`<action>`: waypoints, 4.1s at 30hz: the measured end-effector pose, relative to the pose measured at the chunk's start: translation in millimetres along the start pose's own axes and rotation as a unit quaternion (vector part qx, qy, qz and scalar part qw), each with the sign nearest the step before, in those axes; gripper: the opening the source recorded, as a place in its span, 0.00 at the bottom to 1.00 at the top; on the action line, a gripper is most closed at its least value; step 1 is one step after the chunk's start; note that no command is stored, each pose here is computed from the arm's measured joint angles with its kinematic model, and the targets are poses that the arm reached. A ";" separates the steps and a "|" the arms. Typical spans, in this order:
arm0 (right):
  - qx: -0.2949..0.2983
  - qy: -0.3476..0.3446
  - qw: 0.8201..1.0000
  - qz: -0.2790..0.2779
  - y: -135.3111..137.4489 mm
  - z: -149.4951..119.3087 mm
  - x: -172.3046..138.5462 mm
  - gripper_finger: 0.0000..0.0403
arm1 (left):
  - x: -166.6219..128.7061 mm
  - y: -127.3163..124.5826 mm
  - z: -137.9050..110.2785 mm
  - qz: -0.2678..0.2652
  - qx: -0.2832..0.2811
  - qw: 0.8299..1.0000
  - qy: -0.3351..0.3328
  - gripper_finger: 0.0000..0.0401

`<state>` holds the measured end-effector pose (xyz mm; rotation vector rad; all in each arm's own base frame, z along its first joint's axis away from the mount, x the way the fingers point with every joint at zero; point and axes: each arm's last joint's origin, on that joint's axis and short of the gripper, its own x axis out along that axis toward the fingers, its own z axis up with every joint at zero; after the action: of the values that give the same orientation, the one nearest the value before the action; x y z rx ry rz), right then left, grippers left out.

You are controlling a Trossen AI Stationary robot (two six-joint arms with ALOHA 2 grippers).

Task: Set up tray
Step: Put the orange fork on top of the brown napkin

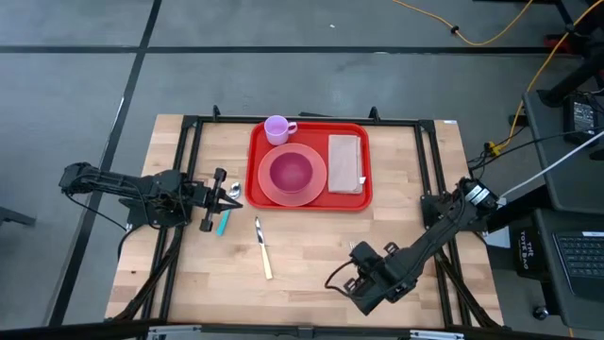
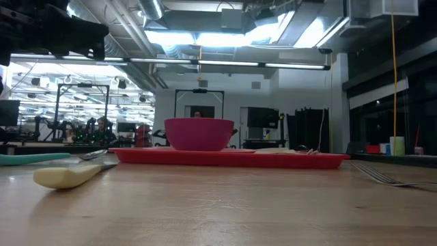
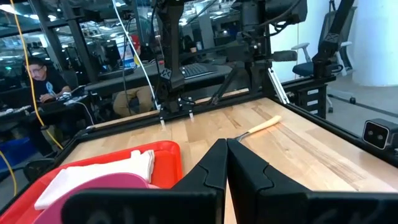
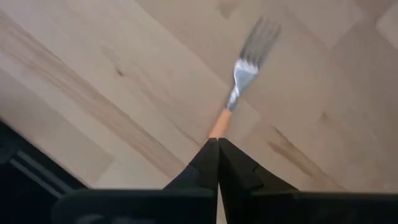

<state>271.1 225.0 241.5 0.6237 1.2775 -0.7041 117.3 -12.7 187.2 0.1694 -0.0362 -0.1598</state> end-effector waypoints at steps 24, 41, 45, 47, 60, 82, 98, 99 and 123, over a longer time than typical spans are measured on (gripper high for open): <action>0.048 0.004 0.998 -0.031 -12.9 -11.2 38.5 0.28 | 0.0 0.0 -0.2 0.000 0.000 1.000 0.001 0.01; 0.051 -0.013 0.998 -0.023 -4.7 -12.6 51.3 0.40 | 0.0 -0.1 -0.7 0.000 0.000 1.000 0.004 0.01; 0.050 0.007 0.998 -0.033 -0.5 -16.1 63.4 0.40 | 0.0 -0.1 -0.7 -0.001 0.000 1.000 0.004 0.01; 0.050 0.018 0.998 -0.036 1.6 -17.9 68.8 0.40 | 0.0 -0.1 -0.7 0.000 0.000 1.000 0.004 0.01; 0.051 0.022 0.998 -0.042 8.6 -21.9 87.7 0.40 | 0.0 -0.1 -0.6 0.000 0.000 1.000 0.004 0.01; 0.074 0.028 0.996 -0.048 -2.2 -25.4 104.4 0.39 | 0.0 -0.1 -0.9 -0.001 -0.001 1.000 0.005 0.01; 0.076 0.031 0.996 -0.037 -2.5 -26.1 108.1 0.24 | 0.0 -0.2 -1.3 -0.001 -0.001 1.000 0.007 0.01; 0.076 0.031 0.996 -0.035 -2.1 -26.0 108.1 0.20 | 0.0 -0.2 -1.3 -0.001 -0.001 1.000 0.007 0.01; -0.018 -0.025 1.000 0.002 -1.6 -7.1 68.9 0.12 | 0.0 -0.3 -1.9 -0.001 -0.001 1.000 0.011 0.01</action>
<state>275.2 220.9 172.5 0.5760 1.2402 -0.6880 117.3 -12.6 185.3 0.1693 -0.0142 -0.1606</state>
